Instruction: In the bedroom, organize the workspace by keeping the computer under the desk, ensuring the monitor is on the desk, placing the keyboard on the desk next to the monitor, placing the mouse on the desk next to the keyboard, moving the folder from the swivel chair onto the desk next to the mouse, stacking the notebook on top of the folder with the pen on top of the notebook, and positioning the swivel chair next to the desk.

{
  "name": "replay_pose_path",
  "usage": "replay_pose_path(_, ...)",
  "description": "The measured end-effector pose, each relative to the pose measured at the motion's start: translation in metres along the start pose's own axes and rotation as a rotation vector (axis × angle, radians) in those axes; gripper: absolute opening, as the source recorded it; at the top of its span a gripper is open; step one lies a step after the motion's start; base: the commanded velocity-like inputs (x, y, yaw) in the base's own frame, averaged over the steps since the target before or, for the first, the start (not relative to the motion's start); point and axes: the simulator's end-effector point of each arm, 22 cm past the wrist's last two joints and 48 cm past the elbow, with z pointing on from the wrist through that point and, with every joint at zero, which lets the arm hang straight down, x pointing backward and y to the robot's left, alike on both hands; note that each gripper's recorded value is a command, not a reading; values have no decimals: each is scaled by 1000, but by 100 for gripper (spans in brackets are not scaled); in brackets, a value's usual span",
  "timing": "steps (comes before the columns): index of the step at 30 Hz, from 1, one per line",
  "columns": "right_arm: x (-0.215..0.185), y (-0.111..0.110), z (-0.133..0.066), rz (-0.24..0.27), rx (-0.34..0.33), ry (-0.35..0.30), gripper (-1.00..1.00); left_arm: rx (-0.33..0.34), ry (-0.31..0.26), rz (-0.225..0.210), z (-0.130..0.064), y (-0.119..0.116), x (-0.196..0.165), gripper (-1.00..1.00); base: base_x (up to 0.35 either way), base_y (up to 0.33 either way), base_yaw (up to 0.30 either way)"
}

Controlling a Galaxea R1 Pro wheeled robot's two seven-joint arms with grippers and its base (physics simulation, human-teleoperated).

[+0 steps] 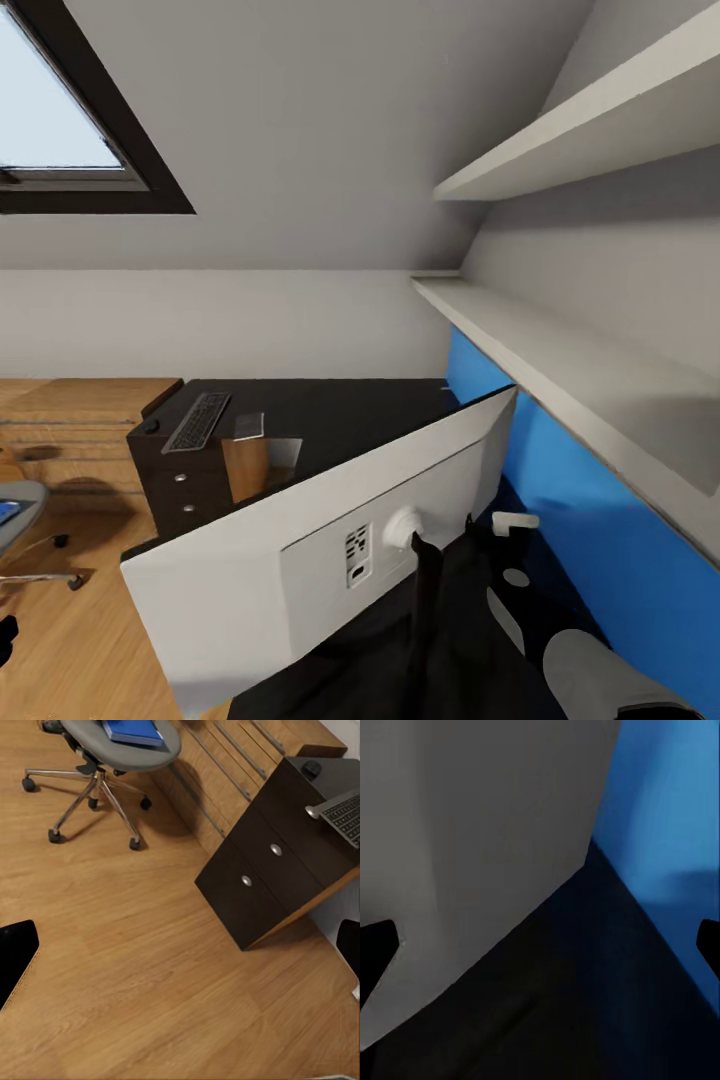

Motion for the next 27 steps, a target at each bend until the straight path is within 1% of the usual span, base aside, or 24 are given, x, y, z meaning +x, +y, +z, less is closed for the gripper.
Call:
replay_pose_path(7, 2, 0, 0, -1, -1, 3, 100, 15, 10, 11, 1, -8, 5, 100, 0, 0, 226)
replay_pose_path(13, 2, -1, 1, -2, -1, 4, 100, 25, 18, 18, 1, -13, 8, 100, 0, 0, 39)
replay_pose_path(16, 3, 0, 1, -2, -1, 4, 100, 62, 33, 40, 0, -32, 17, 100, 0, 0, 6)
replay_pose_path(18, 2, 0, 1, -1, -1, 4, 100, 76, 39, 49, -1, -39, 21, 100, 0, 0, 2)
replay_pose_path(24, 2, -1, 1, -2, -1, 3, 100, 94, 53, 61, -2, -48, 27, 100, 0, 0, 2)
replay_pose_path(27, 2, -2, 1, 0, 3, 3, 100, 103, 60, 67, -2, -53, 30, 100, 0, 0, 108)
